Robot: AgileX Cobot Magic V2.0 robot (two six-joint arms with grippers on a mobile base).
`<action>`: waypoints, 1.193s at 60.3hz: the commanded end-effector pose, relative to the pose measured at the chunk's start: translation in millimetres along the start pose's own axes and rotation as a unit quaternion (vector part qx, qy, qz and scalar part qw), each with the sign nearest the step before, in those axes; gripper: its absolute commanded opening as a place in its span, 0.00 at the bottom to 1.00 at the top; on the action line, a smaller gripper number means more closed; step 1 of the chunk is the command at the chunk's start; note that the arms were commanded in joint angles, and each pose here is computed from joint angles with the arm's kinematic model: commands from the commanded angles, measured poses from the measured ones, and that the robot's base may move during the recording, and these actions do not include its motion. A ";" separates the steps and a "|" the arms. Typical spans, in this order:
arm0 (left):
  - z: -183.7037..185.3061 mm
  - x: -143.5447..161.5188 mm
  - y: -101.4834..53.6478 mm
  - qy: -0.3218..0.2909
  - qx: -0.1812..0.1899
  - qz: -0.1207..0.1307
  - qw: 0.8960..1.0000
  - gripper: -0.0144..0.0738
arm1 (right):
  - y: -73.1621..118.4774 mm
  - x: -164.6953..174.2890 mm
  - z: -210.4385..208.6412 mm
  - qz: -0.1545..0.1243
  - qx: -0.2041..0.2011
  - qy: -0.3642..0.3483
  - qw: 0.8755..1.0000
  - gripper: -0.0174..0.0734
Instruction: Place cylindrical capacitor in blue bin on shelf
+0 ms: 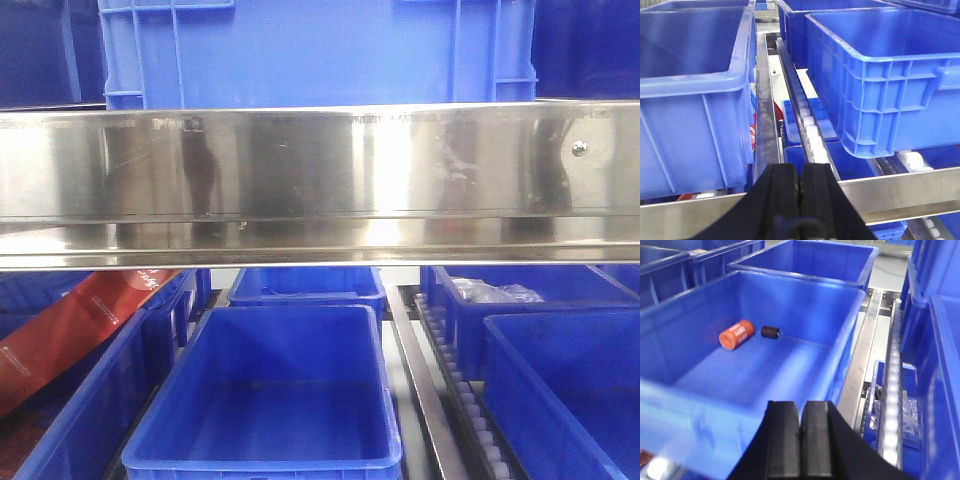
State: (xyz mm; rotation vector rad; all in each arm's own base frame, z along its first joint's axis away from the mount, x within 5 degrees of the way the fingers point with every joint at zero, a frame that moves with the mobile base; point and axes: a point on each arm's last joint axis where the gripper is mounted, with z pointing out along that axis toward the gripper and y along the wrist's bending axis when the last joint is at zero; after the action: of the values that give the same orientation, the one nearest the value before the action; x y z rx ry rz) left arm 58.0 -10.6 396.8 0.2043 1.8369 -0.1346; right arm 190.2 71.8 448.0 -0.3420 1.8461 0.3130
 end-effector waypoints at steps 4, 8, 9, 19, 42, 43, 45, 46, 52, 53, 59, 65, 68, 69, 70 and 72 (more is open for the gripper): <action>2.2 0.8 -0.2 -0.015 0.000 -0.003 1.000 0.04 | -2.9 40.7 -15.6 -0.006 0.016 -0.036 0.999 0.02; 4.8 2.5 -0.4 -0.018 0.001 -0.003 1.000 0.04 | -3.3 64.0 -22.5 -0.005 0.019 -0.040 0.999 0.02; 5.9 3.7 -0.5 -0.017 0.001 -0.003 1.000 0.04 | -3.3 67.6 -25.3 -0.005 0.020 -0.047 0.999 0.02; 15.1 12.2 -1.3 -0.019 0.002 -0.001 1.000 0.04 | -4.1 113.3 -42.1 -0.004 0.027 -0.083 0.996 0.02; 25.6 27.4 -1.9 0.004 0.003 0.000 1.000 0.04 | -3.9 144.3 -64.3 -0.005 0.032 -0.140 0.990 0.02; 25.6 27.1 -1.9 0.003 0.003 0.000 1.000 0.04 | -3.9 144.3 -64.3 -0.005 0.032 -0.140 0.990 0.02; 25.6 26.9 -1.9 0.002 0.003 0.000 1.000 0.04 | -3.9 144.3 -64.3 -0.005 0.032 -0.140 0.990 0.02; 25.6 26.7 -1.9 0.001 0.003 0.000 1.000 0.04 | -3.9 144.3 -64.3 -0.005 0.032 -0.140 0.990 0.02; 25.6 26.7 -1.9 0.001 0.003 0.000 1.000 0.04 | -3.9 144.3 -64.3 -0.005 0.032 -0.140 0.990 0.02; 25.6 26.7 -1.9 0.001 0.003 0.000 1.000 0.04 | -3.9 144.3 -64.3 -0.005 0.032 -0.140 0.990 0.02; 25.6 26.7 -1.9 0.001 0.003 0.000 1.000 0.04 | -3.9 144.3 -64.3 -0.005 0.032 -0.140 0.990 0.02; 25.6 26.7 -1.9 0.001 0.003 0.000 1.000 0.04 | -3.9 144.3 -64.3 -0.005 0.032 -0.140 0.990 0.02; 25.6 26.7 -1.9 0.001 0.003 0.000 1.000 0.04 | -3.9 144.3 -64.3 -0.005 0.032 -0.140 0.990 0.02; 25.6 26.7 -1.9 0.001 0.003 0.000 1.000 0.04 | -3.9 144.3 -64.3 -0.005 0.032 -0.140 0.990 0.02; 25.6 26.7 -1.9 0.001 0.003 0.000 1.000 0.04 | -3.9 144.3 -64.3 -0.005 0.032 -0.140 0.990 0.02; 25.6 26.7 -1.9 0.001 0.003 0.000 1.000 0.04 | -3.9 144.3 -64.3 -0.005 0.032 -0.140 0.990 0.02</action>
State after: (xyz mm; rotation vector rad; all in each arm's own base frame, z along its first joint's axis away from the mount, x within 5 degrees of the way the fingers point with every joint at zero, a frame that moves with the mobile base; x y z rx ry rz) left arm 75.1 -15.8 362.4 0.2184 1.8603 -0.1339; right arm 95.1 34.0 326.2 -0.2506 1.6010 0.2937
